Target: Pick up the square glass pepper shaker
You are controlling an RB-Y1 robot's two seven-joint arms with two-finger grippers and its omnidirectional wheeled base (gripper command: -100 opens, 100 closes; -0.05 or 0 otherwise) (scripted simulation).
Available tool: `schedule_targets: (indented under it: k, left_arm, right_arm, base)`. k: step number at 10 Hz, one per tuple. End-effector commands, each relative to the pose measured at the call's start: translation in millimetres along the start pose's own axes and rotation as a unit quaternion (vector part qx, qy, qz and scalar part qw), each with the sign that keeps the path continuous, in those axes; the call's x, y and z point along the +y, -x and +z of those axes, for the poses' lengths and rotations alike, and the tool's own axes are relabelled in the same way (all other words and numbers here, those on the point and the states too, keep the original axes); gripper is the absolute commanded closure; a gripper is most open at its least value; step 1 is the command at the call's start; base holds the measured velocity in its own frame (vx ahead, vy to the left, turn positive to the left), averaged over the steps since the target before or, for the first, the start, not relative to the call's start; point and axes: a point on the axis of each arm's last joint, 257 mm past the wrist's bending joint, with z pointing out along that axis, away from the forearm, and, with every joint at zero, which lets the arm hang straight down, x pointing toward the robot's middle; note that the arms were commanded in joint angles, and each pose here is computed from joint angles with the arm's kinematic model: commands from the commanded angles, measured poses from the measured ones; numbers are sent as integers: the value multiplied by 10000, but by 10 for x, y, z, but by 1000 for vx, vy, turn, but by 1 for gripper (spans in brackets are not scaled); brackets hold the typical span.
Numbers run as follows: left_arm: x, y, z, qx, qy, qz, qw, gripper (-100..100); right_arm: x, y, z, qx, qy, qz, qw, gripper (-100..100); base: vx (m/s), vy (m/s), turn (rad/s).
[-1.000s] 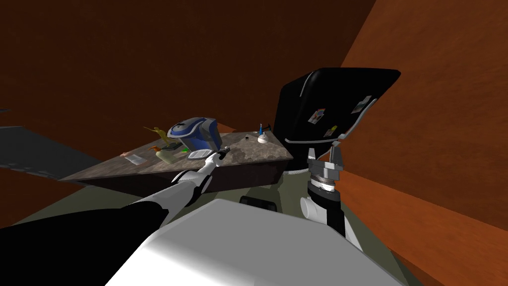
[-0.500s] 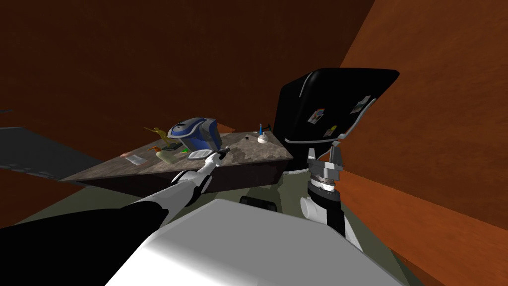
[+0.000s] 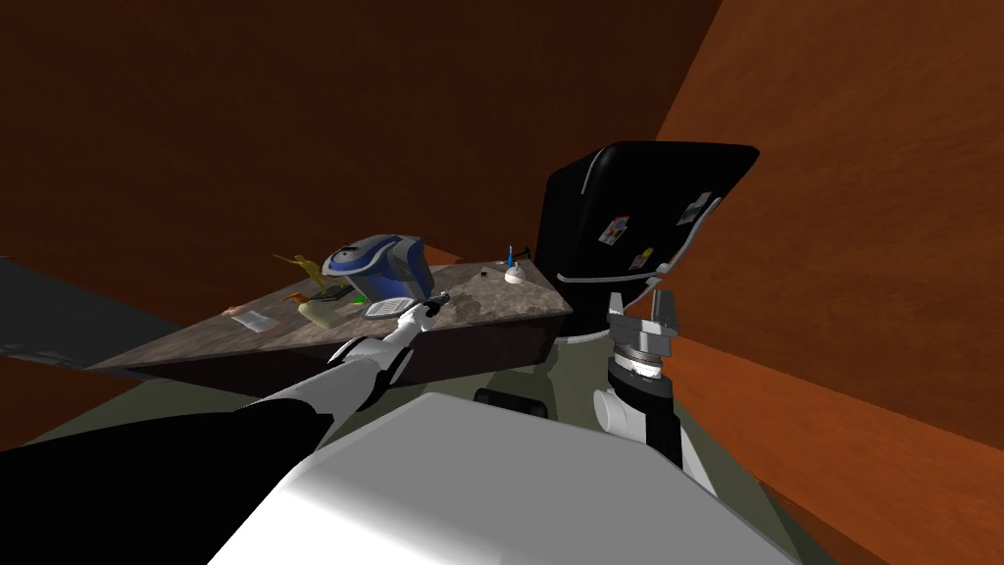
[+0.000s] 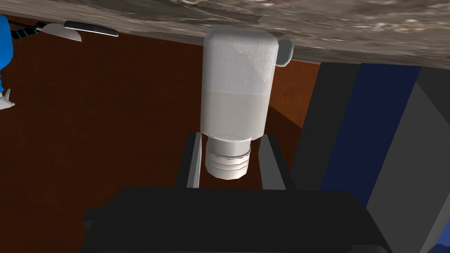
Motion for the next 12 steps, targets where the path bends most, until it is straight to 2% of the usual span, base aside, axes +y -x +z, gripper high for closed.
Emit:
schedule_targets:
  k: [1,2,3,4,5,6,8,9,10,11,12]
  left_arm:
    - [180,-49,-41,45,45,42,10000,100]
    - [181,-45,-41,38,47,-25,10000,100]
    - [354,-69,-84,68,95,64,9999,100]
    - [312,-13,-76,5,57,-51,10000,100]
    - [357,-62,-84,52,101,-55,9999,100]
    - [533,-75,-132,67,157,-12,9999,100]
    - [535,-70,-132,56,161,-83,9998,100]
    - [715,-75,-185,61,224,-48,9997,100]
    - [717,-70,-185,50,228,-110,9997,100]
    - [897,-71,-243,56,292,-25,9996,100]
    - [864,-26,-233,0,263,-130,9996,100]
  right_arm:
    - [0,0,0,0,0,0,10000,0]
    - [0,0,0,0,0,0,10000,0]
    - [0,0,0,0,0,0,10000,0]
    - [0,0,0,0,0,0,10000,0]
    - [0,0,0,0,0,0,10000,0]
    - [0,0,0,0,0,0,10000,0]
    - [0,0,0,0,0,0,10000,0]
    - [0,0,0,0,0,0,10000,0]
    - [0,0,0,0,0,0,10000,0]
    - [0,0,0,0,0,0,10000,0]
    - [0,0,0,0,0,0,10000,0]
  base:
    - [4,-34,-96]
    - [-1,-28,-43]
    - [-2,-43,-85]
    - [-4,-40,-48]
    - [-2,-19,-5]
    - [5,-33,-96]
    - [3,-25,-17]
    - [-1,-36,-110]
    - [-2,-33,-38]
    - [2,-42,-88]
    - [2,-39,-38]
